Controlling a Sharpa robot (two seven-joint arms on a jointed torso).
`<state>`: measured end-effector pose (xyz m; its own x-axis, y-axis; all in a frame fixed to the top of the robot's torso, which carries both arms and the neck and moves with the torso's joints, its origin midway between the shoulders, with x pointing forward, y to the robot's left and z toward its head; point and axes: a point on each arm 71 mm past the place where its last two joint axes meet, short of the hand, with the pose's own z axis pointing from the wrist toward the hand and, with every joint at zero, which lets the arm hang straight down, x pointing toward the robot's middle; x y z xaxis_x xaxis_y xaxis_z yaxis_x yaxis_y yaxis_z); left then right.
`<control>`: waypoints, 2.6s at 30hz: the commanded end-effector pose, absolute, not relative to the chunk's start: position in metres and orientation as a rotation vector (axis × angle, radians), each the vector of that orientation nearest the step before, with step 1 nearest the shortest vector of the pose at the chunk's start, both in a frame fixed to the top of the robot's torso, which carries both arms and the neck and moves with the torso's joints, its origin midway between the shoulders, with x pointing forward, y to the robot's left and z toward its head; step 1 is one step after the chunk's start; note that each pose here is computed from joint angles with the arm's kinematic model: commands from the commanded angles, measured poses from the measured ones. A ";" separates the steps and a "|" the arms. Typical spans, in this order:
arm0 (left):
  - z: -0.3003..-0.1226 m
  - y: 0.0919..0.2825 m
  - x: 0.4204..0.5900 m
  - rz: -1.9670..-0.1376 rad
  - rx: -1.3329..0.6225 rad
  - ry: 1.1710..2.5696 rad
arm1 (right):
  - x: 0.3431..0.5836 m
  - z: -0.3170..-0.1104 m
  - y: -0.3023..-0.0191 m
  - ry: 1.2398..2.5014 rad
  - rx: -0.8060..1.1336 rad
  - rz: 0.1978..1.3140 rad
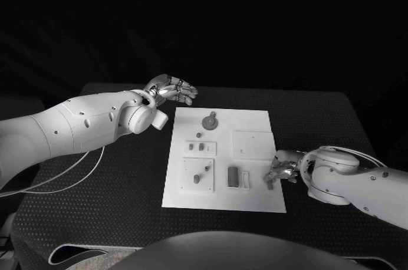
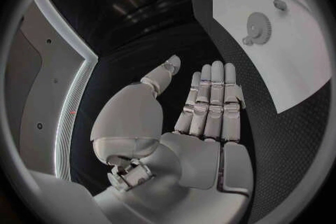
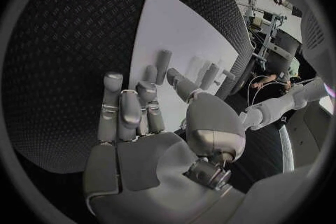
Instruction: Assemble the parts on the task board
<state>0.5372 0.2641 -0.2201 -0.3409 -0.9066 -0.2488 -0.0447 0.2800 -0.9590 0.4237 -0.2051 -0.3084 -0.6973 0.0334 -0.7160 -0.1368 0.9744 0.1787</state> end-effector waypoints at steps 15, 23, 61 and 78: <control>-0.219 0.261 0.537 -1.210 -0.884 1.640 | 0.408 -0.329 -0.192 2.363 -0.231 0.232; -0.219 0.262 0.537 -1.210 -0.884 1.641 | 0.407 -0.325 -0.191 2.340 -0.122 0.314; -0.219 0.259 0.537 -1.217 -0.884 1.643 | 0.408 -0.305 -0.168 2.316 0.211 0.543; -0.219 0.260 0.537 -1.217 -0.884 1.643 | 0.412 -0.306 -0.162 2.301 0.173 0.539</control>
